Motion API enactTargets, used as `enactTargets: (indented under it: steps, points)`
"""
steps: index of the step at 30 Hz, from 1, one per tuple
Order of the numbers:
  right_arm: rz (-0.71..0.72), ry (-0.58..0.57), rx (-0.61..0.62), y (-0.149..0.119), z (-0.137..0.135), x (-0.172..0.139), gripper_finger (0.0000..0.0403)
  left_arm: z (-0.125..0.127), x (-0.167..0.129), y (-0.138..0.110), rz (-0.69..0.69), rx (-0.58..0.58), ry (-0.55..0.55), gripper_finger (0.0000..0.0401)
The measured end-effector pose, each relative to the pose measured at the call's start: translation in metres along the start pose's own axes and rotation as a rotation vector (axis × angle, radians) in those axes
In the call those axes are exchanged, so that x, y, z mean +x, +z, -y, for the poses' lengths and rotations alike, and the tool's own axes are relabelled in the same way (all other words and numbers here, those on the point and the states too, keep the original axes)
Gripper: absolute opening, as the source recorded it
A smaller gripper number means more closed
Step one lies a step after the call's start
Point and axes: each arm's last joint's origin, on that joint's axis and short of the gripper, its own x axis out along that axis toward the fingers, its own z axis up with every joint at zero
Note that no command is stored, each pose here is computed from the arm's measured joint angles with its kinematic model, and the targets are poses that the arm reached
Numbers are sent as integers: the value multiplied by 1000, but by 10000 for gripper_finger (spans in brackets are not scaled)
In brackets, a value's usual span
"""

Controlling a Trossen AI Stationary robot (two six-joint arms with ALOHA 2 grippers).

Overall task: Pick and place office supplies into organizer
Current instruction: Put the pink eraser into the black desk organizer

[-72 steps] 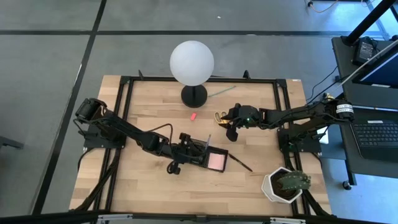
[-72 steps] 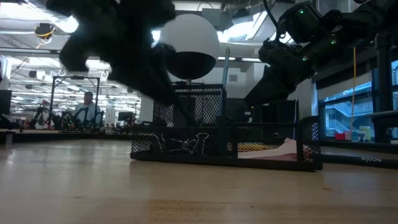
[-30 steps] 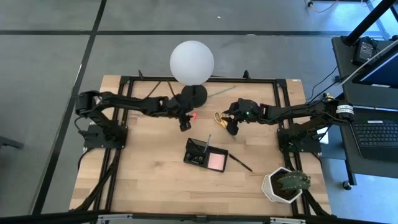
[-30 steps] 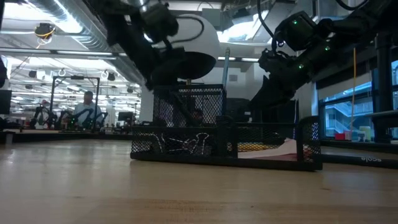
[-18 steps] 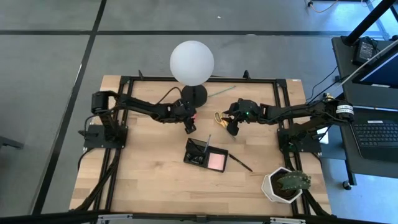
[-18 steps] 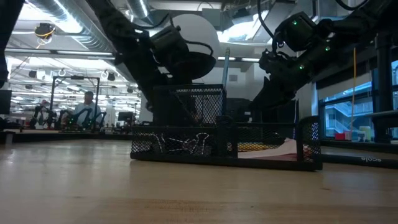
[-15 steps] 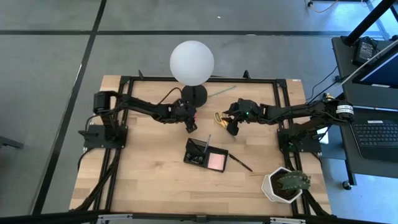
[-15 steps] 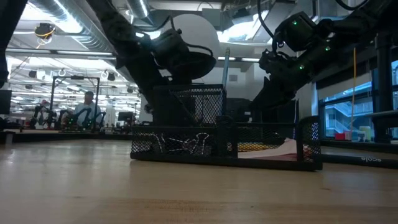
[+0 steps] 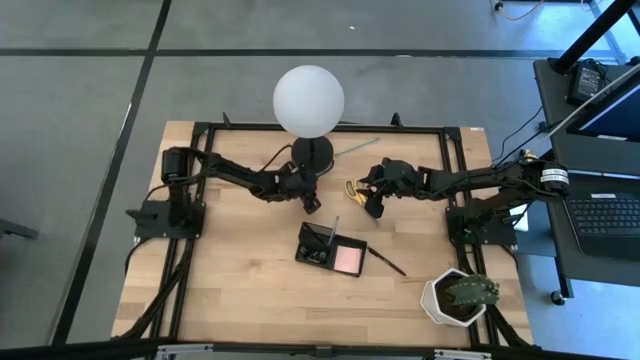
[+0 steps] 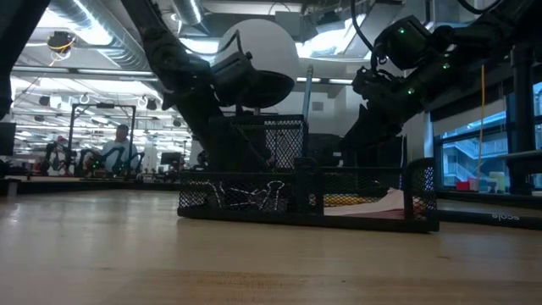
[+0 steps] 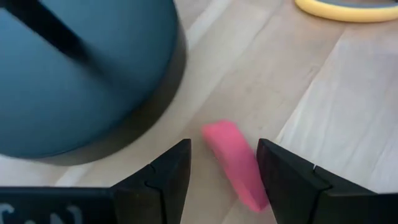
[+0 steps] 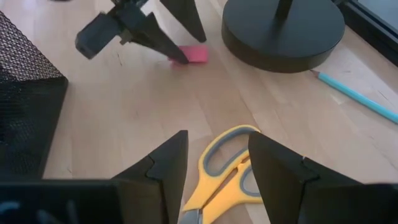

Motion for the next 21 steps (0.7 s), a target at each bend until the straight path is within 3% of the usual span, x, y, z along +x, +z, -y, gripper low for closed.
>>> enactTargets:
  steps: [11, 21]
  points:
    - [0, -1, -1, 0, 0, 0, 171, 1, 12, -9, -44, -7, -2, 163]
    - [0, 0, -5, 0, 0, 0, 171, 6, 10, -10, -44, 99, -43, 68]
